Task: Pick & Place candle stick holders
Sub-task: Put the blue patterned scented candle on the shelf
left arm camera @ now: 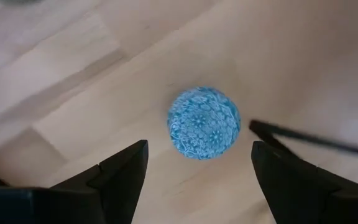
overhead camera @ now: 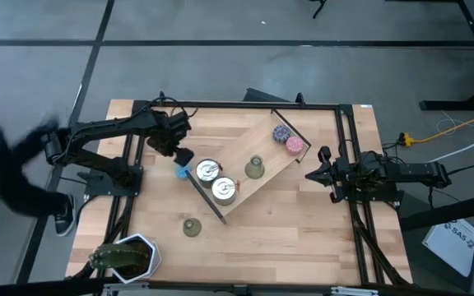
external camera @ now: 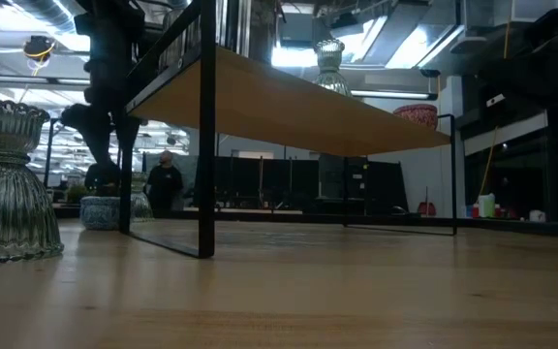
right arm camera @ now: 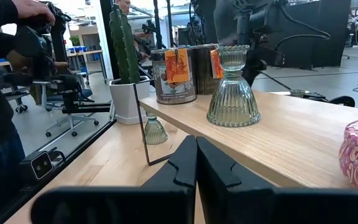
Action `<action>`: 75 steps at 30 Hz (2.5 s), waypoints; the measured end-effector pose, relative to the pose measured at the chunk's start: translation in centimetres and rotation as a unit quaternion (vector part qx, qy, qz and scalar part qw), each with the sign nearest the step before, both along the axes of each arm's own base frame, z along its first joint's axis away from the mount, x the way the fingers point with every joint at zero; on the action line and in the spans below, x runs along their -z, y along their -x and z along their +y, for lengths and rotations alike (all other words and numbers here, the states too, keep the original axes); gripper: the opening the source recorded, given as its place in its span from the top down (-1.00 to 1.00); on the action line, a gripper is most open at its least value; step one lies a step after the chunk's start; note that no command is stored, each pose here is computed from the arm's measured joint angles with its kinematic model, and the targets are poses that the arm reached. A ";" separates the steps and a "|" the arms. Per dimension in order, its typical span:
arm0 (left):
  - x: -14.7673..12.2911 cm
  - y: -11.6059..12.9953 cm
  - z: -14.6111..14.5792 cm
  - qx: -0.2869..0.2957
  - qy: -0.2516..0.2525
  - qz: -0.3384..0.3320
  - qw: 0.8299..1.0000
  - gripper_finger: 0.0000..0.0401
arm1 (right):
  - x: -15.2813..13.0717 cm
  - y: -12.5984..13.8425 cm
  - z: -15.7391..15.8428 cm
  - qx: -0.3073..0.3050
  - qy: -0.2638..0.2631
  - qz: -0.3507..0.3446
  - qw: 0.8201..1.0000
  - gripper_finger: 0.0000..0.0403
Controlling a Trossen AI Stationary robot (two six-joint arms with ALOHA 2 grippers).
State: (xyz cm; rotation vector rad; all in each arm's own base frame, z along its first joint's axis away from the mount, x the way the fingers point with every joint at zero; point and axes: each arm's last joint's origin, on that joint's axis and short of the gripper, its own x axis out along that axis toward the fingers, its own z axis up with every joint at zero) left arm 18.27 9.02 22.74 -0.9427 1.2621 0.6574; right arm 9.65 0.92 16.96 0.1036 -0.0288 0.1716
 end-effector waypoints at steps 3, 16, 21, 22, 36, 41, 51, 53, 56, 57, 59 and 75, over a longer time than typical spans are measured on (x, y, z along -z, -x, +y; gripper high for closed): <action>0.0 0.1 0.1 -0.076 0.001 0.014 0.997 -0.41 | 0.0 0.0 0.0 0.000 0.000 0.000 1.000 0.95; 0.0 -0.5 -1.3 -0.320 0.028 0.038 0.946 -0.42 | 0.0 0.0 0.0 0.000 0.000 0.000 1.000 0.95; 0.0 -1.1 -2.7 -0.361 0.032 0.042 0.931 -0.44 | 0.0 0.0 0.0 0.000 0.000 0.000 1.000 0.95; 0.1 -1.1 -2.9 -0.371 0.027 0.042 0.927 -0.47 | 0.0 0.0 0.0 0.000 0.000 0.000 1.000 0.95; 0.8 -1.8 -3.6 -0.475 0.046 0.066 0.876 -0.91 | 0.0 0.0 0.0 0.000 0.000 0.000 1.000 0.95; 1.7 -2.3 -3.6 -0.475 0.056 0.091 0.873 -0.97 | 0.0 0.0 0.0 0.000 0.000 0.000 1.000 0.95; 3.9 -2.6 -3.5 -0.474 0.067 0.085 0.874 -0.98 | 0.0 0.0 0.0 0.000 0.000 0.000 1.000 0.95; 4.1 -2.6 -3.5 -0.473 0.067 0.084 0.874 -0.98 | 0.0 0.0 0.0 0.000 0.000 0.000 1.000 0.95; 4.1 -2.6 -3.5 -0.471 0.064 0.080 0.876 -0.98 | 0.0 0.0 0.0 0.000 0.000 0.000 1.000 0.95; 4.1 -2.6 -3.5 -0.470 0.063 0.080 0.877 -0.98 | 0.0 0.0 0.0 0.000 0.000 0.000 1.000 0.95; 4.1 -2.6 -3.5 -0.469 0.058 0.078 0.878 -0.98 | 0.0 0.0 0.0 0.000 0.000 0.000 1.000 0.95; 6.8 -2.1 -3.3 -0.483 0.043 0.053 0.873 -0.98 | 0.0 0.0 0.0 0.000 0.000 0.000 1.000 0.95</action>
